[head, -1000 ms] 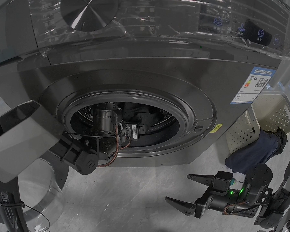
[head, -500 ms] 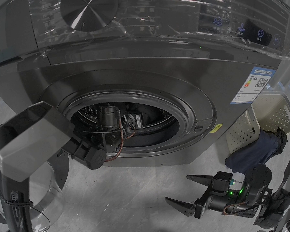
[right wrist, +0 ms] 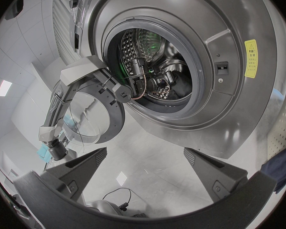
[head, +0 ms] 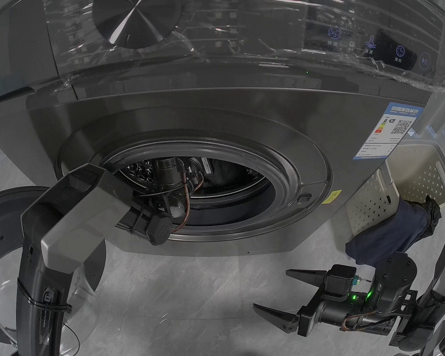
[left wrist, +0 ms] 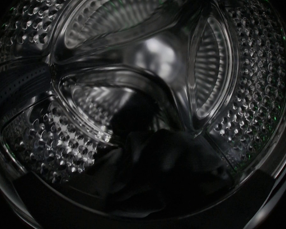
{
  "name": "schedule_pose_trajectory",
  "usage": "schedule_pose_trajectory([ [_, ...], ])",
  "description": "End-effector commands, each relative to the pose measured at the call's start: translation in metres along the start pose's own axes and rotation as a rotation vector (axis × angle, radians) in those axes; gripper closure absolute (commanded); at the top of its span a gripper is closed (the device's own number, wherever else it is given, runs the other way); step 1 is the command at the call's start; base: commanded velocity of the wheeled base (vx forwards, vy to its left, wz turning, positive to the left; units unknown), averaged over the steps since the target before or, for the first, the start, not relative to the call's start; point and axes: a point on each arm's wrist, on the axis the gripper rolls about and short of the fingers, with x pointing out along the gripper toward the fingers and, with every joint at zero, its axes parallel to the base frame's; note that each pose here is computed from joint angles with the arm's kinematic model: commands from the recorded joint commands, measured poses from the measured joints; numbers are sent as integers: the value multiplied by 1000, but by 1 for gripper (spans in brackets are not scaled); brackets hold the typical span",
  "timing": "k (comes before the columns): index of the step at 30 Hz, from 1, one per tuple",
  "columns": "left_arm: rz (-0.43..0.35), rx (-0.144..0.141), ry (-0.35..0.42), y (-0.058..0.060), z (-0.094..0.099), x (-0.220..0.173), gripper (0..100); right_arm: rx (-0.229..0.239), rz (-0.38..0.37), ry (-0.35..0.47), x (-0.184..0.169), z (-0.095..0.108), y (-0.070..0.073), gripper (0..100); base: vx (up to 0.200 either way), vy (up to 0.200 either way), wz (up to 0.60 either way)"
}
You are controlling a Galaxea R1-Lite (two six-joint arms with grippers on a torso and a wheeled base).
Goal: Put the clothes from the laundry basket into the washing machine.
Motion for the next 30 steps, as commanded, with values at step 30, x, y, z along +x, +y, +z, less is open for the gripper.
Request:
schedule_pose_trajectory([
  [30,-204,79,404,-26,33,-124,0,-1,4,-1,0,0,1,0,0,0,0],
])
